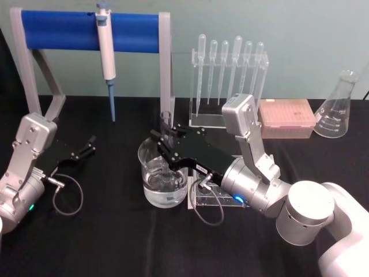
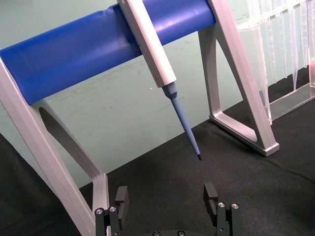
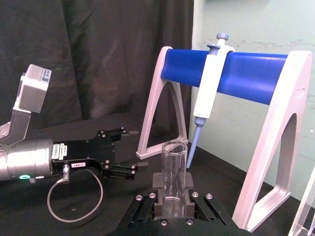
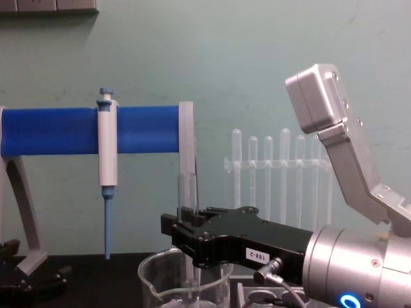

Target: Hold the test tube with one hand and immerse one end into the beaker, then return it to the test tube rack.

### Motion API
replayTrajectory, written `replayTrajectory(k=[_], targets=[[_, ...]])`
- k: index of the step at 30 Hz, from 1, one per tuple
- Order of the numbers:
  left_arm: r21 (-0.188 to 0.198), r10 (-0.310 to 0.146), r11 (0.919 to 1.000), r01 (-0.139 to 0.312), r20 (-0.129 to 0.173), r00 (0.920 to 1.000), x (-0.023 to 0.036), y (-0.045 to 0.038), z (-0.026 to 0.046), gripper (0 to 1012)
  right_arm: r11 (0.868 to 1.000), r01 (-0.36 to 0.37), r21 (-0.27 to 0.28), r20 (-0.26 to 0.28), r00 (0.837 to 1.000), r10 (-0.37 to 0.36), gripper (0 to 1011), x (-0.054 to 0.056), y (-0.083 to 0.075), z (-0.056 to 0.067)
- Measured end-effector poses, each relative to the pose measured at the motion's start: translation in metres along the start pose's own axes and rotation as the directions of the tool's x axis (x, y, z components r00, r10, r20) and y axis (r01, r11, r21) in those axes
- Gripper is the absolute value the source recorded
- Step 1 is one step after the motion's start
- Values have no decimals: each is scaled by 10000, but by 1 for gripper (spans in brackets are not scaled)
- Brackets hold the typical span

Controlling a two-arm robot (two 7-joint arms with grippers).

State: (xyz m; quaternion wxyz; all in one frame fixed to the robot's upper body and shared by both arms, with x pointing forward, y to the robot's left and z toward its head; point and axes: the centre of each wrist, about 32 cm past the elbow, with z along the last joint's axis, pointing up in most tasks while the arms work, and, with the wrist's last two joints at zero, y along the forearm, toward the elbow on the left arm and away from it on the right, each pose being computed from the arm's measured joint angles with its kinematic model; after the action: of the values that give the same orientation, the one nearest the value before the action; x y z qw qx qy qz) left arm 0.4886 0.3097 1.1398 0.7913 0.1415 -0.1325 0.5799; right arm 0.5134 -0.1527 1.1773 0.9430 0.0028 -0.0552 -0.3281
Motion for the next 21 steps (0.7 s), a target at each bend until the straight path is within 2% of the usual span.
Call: replayTrajectory(k=[21], targets=[[0,0,10000,0,-1,10000,0,0,0,1000,10000,-12,31,-26,10000,13,225,7,9,9]])
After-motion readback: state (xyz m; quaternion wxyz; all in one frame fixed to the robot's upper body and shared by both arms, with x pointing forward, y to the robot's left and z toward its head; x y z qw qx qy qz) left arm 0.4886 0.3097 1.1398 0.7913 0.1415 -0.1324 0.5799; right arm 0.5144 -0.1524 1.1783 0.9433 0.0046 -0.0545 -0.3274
